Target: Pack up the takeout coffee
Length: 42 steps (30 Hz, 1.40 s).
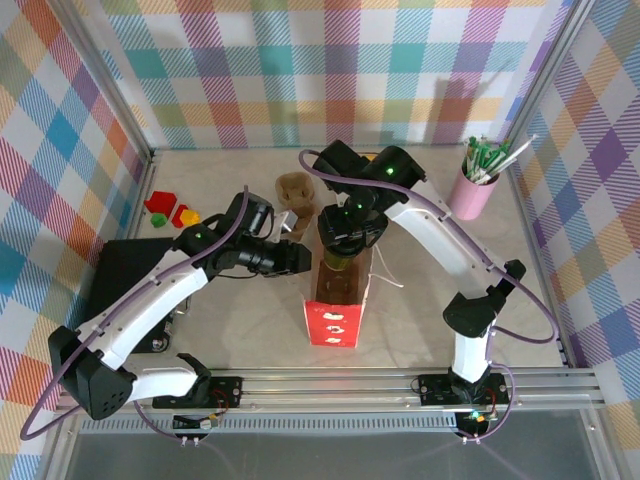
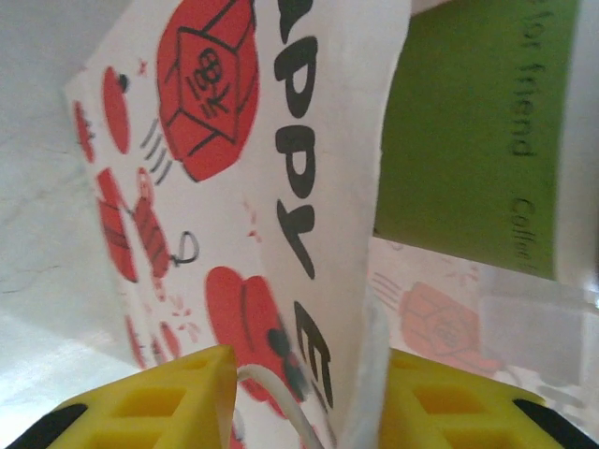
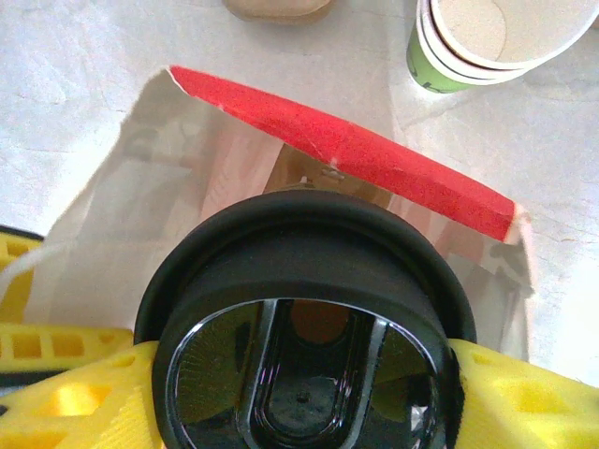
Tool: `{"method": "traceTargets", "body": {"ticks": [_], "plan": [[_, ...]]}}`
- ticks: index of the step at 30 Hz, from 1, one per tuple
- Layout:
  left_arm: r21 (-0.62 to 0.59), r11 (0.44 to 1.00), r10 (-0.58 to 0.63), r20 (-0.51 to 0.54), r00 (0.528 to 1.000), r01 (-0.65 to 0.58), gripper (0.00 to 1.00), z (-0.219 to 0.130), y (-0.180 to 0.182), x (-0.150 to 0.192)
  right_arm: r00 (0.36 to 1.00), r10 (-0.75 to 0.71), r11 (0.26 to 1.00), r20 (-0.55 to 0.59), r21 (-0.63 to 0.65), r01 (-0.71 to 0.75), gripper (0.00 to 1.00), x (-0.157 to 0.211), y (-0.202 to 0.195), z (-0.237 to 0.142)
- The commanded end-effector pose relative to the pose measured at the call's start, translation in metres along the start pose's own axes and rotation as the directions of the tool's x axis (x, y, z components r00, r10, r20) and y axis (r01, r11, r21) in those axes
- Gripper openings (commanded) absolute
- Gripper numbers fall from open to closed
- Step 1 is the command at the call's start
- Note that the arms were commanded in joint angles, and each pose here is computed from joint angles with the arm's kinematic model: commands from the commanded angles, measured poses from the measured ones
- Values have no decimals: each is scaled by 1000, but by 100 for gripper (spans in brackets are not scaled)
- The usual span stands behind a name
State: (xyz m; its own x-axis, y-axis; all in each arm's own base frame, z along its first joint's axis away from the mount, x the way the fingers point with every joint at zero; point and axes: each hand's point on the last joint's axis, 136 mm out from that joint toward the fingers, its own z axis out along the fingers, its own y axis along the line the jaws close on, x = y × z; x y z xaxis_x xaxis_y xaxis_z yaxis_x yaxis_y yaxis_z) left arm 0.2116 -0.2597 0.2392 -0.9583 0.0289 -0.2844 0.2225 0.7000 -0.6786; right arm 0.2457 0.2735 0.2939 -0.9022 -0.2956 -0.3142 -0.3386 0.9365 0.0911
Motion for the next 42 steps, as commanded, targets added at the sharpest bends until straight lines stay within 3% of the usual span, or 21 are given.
{"method": "traceTargets", "body": {"ticks": [1,4,6,8,11,20,23,32,37,42], "plan": [[104,993,-55,-5,998,55,39,3,-27,3,994,-4,996,-105,92,14,58,26,-20,-6],[115,991,-67,-6,998,67,40,1,-36,8,993,31,996,-116,90,-20,58,31,-20,-7],[79,995,-61,31,998,59,46,-15,-36,4,991,57,996,-122,81,-47,58,35,-19,-8],[-21,999,-27,84,996,29,58,-36,-28,1,990,74,995,-123,70,-66,57,36,-18,-9],[-161,986,-13,145,989,37,68,-60,-9,-6,986,86,994,-143,81,-75,57,39,-18,-6],[-228,955,-112,322,940,192,68,-101,4,-36,976,137,987,-167,109,-120,57,51,-26,-5],[-209,961,-99,355,930,182,68,-106,-7,-55,979,126,989,-158,99,-111,57,55,-27,-1],[-202,979,21,260,965,34,66,-85,-20,-79,981,145,987,-129,91,-134,57,42,-22,-11],[-173,985,33,60,998,-22,62,-66,-17,-52,976,167,984,-142,86,-156,58,32,-12,0],[-59,998,19,-35,999,-21,57,-66,-25,-17,972,185,981,-144,82,-175,58,32,-13,-1]]}}
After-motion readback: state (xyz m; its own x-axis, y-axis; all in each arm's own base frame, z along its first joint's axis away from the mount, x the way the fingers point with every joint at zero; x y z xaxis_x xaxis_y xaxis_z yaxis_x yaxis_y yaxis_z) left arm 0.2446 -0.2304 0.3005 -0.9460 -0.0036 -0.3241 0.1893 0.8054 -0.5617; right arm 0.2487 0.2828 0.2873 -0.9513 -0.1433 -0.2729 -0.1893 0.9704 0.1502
